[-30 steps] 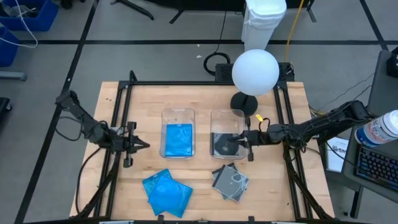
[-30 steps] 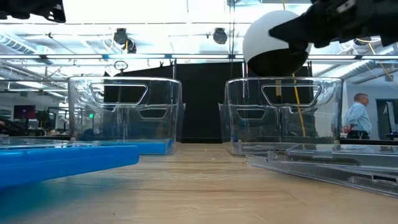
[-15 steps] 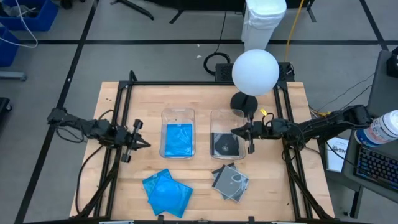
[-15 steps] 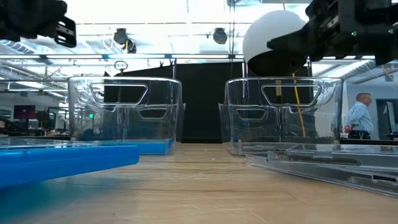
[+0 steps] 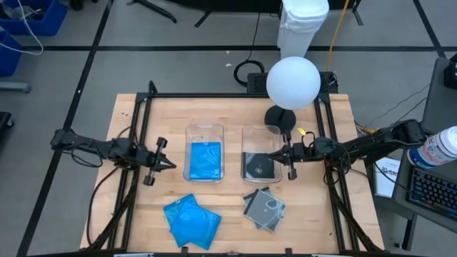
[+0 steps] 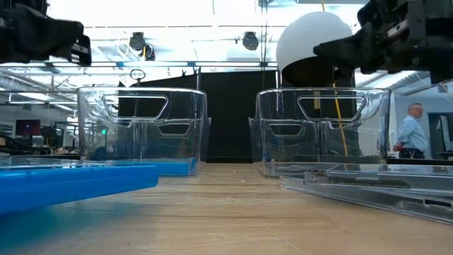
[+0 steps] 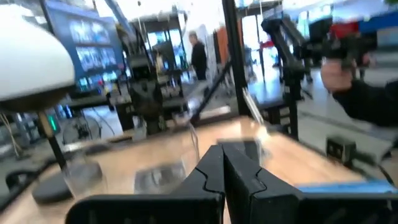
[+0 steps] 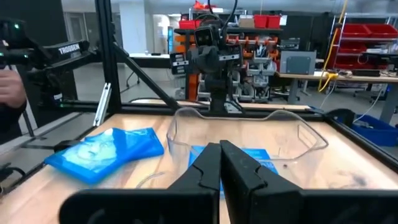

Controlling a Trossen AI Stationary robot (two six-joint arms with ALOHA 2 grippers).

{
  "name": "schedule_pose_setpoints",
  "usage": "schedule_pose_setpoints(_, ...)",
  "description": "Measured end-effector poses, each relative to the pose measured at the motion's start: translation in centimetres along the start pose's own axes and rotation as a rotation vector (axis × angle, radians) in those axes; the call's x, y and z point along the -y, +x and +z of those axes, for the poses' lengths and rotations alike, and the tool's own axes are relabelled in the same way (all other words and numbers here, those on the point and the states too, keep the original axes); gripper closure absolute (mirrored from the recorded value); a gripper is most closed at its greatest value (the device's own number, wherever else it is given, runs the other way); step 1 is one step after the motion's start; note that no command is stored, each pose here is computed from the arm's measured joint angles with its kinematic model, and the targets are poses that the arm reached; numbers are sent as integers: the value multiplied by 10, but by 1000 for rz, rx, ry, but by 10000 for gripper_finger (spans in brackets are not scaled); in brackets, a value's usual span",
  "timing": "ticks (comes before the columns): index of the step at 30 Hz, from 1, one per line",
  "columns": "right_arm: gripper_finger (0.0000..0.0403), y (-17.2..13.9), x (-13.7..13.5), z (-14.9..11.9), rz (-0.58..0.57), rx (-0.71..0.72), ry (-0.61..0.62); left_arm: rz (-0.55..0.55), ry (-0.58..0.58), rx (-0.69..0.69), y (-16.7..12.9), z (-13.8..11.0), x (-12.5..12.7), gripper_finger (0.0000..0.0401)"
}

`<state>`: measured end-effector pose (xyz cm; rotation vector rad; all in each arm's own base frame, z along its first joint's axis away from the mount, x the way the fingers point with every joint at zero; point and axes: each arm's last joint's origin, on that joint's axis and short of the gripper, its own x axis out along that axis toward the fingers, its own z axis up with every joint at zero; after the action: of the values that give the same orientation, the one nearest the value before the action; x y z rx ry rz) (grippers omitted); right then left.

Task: Pick & place jewel cases by type
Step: Put the black CD case into the right transparent bin

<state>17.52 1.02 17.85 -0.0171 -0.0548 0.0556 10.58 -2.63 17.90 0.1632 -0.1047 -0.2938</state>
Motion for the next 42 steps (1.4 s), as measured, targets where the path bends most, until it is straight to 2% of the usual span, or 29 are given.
schedule_pose_setpoints(4, 403, -19, 2, -5, -82, 48, 20, 1, 8, -55, 0, -5, 2, 399)
schedule_pose_setpoints(8, 403, -31, 5, 8, -163, 170, 54, 103, 29, -82, 0, -6, 2, 398)
schedule_pose_setpoints(10, 403, -35, 5, 7, -175, 137, 60, 135, 40, -97, 0, -6, 2, 399)
schedule_pose_setpoints(18, 403, -38, 5, 6, -168, 114, 70, 154, 45, -104, 0, -7, 2, 390)
schedule_pose_setpoints(25, 403, -38, 3, 7, -95, 117, 55, 152, 80, -107, 0, -7, 2, 397)
schedule_pose_setpoints(29, 403, -38, 2, 7, -68, 122, 49, 154, 80, -102, 0, -6, 2, 378)
schedule_pose_setpoints(34, 403, -38, 2, 7, -69, 118, 53, 166, 5, -42, 0, -1, 1, 366)
schedule_pose_setpoints(38, 403, -37, 2, 6, -69, 109, 53, 171, -3, -24, 0, 1, 1, 376)
schedule_pose_setpoints(42, 403, -37, 2, 6, -72, 109, 41, 223, -25, -42, 2, 4, -1, 396)
